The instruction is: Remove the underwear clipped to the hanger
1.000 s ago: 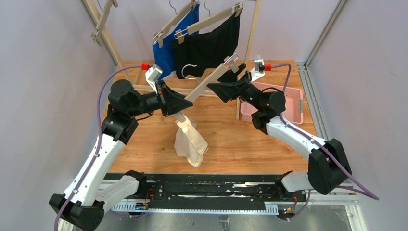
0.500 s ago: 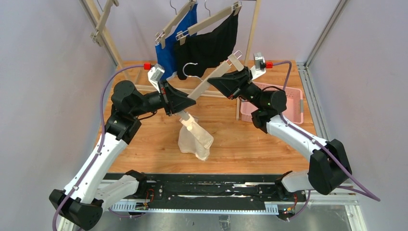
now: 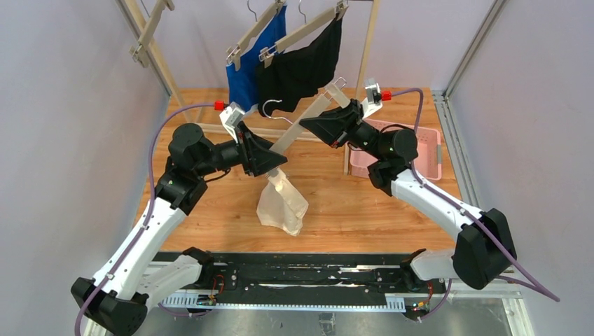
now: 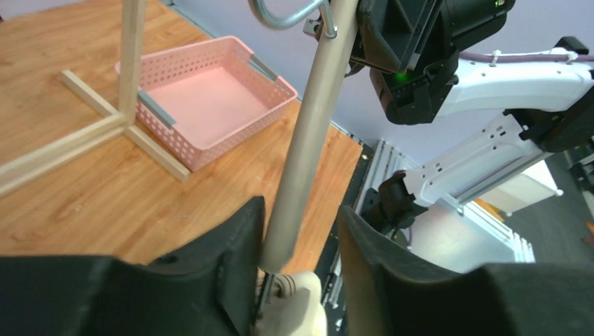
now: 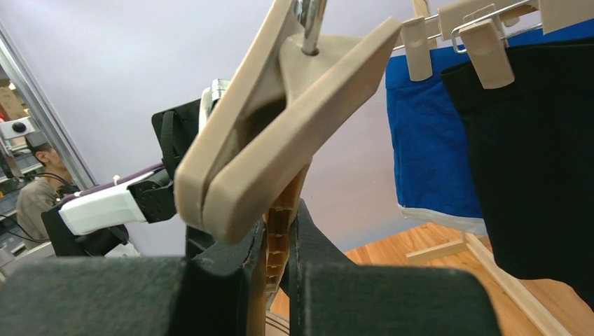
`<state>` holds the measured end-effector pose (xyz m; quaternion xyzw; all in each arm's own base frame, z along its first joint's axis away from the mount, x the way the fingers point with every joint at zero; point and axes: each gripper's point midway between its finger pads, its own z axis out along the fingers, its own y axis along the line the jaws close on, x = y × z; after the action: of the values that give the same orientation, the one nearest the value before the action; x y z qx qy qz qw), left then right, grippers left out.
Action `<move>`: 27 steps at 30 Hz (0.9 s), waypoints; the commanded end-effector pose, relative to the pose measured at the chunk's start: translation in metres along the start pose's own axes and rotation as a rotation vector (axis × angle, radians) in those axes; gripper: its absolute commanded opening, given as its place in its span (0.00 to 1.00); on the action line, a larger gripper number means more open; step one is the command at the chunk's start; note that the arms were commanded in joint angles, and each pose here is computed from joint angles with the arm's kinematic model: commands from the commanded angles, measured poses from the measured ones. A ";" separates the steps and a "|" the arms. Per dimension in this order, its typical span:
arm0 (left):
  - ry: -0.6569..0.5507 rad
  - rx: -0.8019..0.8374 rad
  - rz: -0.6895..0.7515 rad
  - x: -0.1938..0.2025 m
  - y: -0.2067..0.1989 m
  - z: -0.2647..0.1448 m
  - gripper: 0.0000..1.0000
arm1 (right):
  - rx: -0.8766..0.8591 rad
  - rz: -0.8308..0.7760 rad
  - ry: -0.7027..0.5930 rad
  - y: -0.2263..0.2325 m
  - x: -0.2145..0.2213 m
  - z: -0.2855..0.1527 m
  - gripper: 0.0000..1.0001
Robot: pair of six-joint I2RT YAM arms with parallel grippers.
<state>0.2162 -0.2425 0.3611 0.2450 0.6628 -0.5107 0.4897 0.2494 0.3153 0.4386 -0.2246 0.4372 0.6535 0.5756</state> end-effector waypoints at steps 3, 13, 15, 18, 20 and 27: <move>0.014 -0.018 0.036 0.006 -0.003 -0.007 0.64 | -0.045 -0.091 -0.045 0.027 -0.024 0.000 0.01; 0.002 -0.139 0.103 -0.004 0.006 -0.020 0.99 | -0.078 -0.099 -0.043 0.045 -0.029 -0.007 0.01; -0.003 -0.134 0.105 -0.006 0.004 -0.020 0.98 | -0.080 -0.099 -0.043 0.047 -0.029 -0.008 0.01; -0.007 -0.102 0.097 -0.007 -0.001 -0.018 0.98 | -0.073 -0.099 -0.045 0.047 -0.029 -0.009 0.01; -0.001 -0.070 0.086 -0.007 -0.005 -0.016 0.69 | -0.072 -0.098 -0.043 0.047 -0.028 -0.010 0.01; 0.016 -0.033 0.059 -0.003 -0.010 -0.013 0.18 | -0.048 -0.106 -0.039 0.041 -0.026 -0.011 0.01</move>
<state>0.2068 -0.2300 0.3542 0.2553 0.6835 -0.4704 0.4964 0.2293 0.2995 0.4499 -0.2359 0.4313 0.6366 0.5942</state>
